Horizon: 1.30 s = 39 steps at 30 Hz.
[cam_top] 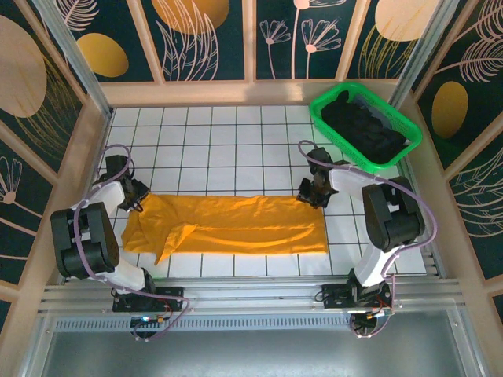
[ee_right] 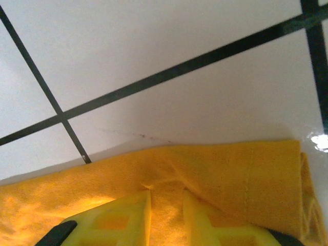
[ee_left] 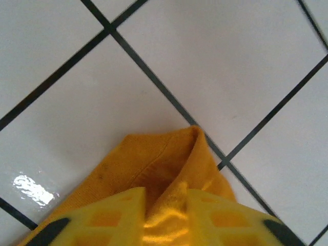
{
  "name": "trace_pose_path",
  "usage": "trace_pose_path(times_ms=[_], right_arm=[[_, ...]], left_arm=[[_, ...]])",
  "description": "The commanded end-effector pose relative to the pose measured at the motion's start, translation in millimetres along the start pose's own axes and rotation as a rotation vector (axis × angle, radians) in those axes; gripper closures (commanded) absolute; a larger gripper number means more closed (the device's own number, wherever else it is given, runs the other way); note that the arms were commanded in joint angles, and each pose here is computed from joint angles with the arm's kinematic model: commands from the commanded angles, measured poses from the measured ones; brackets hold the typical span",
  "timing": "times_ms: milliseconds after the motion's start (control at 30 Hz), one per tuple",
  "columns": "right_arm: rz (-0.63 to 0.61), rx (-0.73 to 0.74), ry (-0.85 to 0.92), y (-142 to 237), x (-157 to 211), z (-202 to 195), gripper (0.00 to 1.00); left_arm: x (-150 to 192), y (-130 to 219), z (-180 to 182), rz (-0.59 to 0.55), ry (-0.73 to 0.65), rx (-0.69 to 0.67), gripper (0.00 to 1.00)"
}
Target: Fold and stack the t-shirts
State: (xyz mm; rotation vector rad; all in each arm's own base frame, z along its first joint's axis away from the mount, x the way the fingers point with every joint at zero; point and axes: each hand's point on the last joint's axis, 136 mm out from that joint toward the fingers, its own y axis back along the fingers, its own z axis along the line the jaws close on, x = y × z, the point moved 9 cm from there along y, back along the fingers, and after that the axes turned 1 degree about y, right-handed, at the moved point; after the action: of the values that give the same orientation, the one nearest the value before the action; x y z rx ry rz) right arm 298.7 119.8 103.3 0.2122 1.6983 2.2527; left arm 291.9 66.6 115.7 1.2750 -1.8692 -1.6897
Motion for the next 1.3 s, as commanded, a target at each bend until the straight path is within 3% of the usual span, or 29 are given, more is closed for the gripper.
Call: trace_pose_path(times_ms=[0, 133, 200, 400, 700, 1033, 1200, 1267], right_arm=[[0.029, 0.045, -0.024, -10, 0, -5, 0.75], [0.014, 0.081, -0.036, -8, -1, -8, 0.75], [0.008, 0.107, -0.041, -8, -1, -11, 0.75], [-0.019, 0.167, -0.088, -10, -13, -23, 0.81], [-0.049, 0.157, -0.129, -12, -39, -23, 0.81], [-0.082, 0.138, -0.103, -29, -98, -4, 0.82], [-0.117, 0.132, -0.072, -26, -129, 7, 0.81], [-0.129, 0.111, -0.045, -21, -135, 12, 0.77]], left_arm=[[1, -7, 3, 0.001, -0.023, -0.01, 0.79], [-1, -2, 6, -0.032, -0.029, -0.05, 0.97], [-4, 3, 7, -0.055, -0.028, -0.068, 1.0], [-8, 14, 9, -0.093, -0.02, -0.1, 1.0], [-8, 9, 1, -0.049, 0.036, -0.035, 1.0], [-34, -33, -40, 0.047, 0.062, 0.124, 1.0], [-50, -42, -51, 0.047, 0.076, 0.12, 1.0], [-52, -38, -51, 0.031, 0.077, 0.104, 0.89]])
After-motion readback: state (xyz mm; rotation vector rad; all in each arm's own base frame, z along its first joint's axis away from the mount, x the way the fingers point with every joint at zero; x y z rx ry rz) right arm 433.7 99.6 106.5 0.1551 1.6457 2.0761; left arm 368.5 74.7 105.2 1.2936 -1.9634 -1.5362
